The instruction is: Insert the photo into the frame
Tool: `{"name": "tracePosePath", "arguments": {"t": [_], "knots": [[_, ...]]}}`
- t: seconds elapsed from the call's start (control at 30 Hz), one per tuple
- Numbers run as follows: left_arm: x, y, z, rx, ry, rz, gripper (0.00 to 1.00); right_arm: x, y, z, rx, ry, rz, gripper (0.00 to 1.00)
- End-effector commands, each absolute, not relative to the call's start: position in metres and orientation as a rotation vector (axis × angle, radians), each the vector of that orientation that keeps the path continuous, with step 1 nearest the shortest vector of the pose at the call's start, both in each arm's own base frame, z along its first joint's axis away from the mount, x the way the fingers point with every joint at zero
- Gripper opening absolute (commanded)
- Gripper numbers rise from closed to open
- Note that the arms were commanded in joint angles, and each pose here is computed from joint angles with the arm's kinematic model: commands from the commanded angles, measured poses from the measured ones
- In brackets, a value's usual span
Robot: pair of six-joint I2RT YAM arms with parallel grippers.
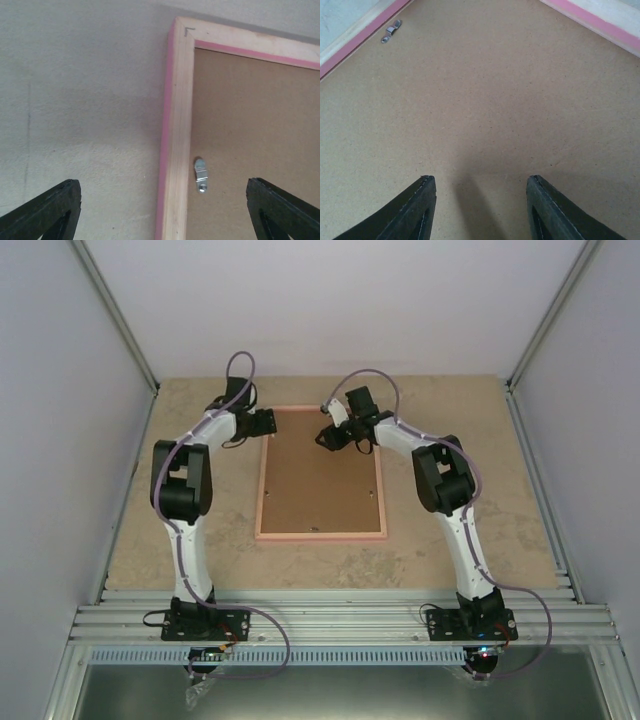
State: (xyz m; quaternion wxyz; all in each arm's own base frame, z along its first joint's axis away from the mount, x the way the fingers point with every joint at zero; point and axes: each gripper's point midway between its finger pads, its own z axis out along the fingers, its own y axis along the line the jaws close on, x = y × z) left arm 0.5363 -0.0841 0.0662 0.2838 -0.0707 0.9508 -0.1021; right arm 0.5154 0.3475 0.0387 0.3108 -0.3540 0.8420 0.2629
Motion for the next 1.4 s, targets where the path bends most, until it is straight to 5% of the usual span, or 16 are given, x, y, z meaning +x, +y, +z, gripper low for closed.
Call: {"name": "tracePosePath", "arguments": {"t": [0.0,0.93,1.23,1.37], "knots": [[0.532,-0.09,0.055,-0.185,2.585,-0.224,0.87,0.507,0.327,-0.007,-0.898,2.356,0.619,0.51],[0.532,-0.086,0.01,-0.209,2.682,-0.022,0.48,0.485,0.303,-0.024,-0.869,2.425,0.549,0.49],[0.519,-0.087,0.004,-0.215,2.739,-0.026,0.31,0.487,0.299,-0.023,-0.854,2.43,0.524,0.49],[0.514,-0.083,0.005,-0.208,2.745,-0.002,0.15,0.487,0.298,-0.023,-0.849,2.433,0.519,0.49]]}}
